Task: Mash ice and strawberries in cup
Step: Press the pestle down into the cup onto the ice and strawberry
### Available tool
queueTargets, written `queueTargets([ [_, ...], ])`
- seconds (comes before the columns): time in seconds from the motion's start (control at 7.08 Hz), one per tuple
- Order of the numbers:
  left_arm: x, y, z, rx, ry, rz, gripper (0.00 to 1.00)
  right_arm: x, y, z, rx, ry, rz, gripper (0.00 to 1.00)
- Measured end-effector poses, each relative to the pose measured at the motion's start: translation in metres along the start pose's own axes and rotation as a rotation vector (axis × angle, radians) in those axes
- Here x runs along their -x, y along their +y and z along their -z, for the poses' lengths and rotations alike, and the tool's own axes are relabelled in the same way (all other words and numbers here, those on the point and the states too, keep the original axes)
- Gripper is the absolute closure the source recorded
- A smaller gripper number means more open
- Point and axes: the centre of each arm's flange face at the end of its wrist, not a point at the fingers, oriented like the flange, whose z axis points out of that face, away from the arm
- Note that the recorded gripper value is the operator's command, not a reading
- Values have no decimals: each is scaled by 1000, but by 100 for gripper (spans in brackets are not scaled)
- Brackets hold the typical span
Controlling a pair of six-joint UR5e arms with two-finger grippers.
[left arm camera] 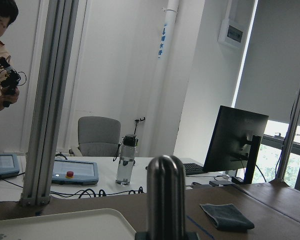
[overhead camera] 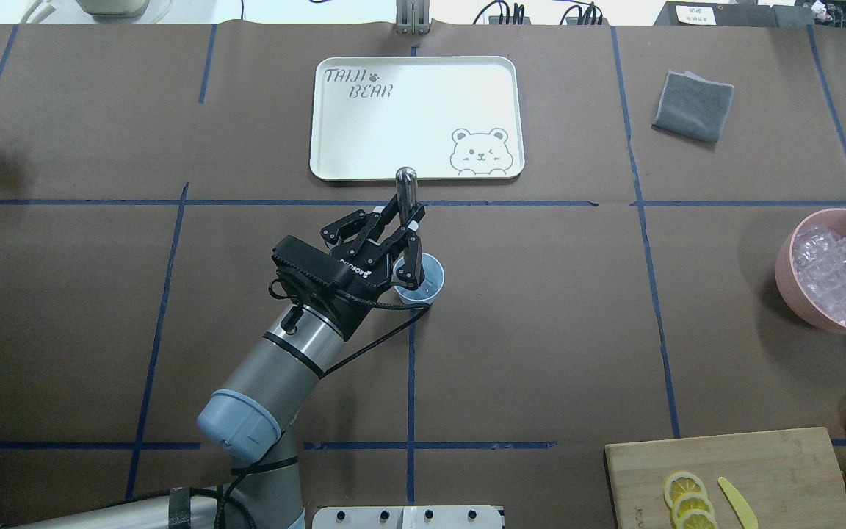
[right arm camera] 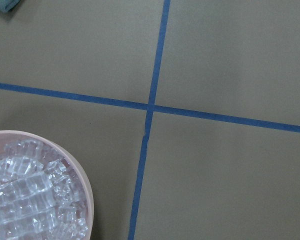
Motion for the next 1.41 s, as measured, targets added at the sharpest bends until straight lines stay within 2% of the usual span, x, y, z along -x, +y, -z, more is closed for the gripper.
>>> queueTargets([
  [1.41, 2, 29, -13, 36, -19, -35, 100, -1, -1, -1, 2, 0, -2, 0],
])
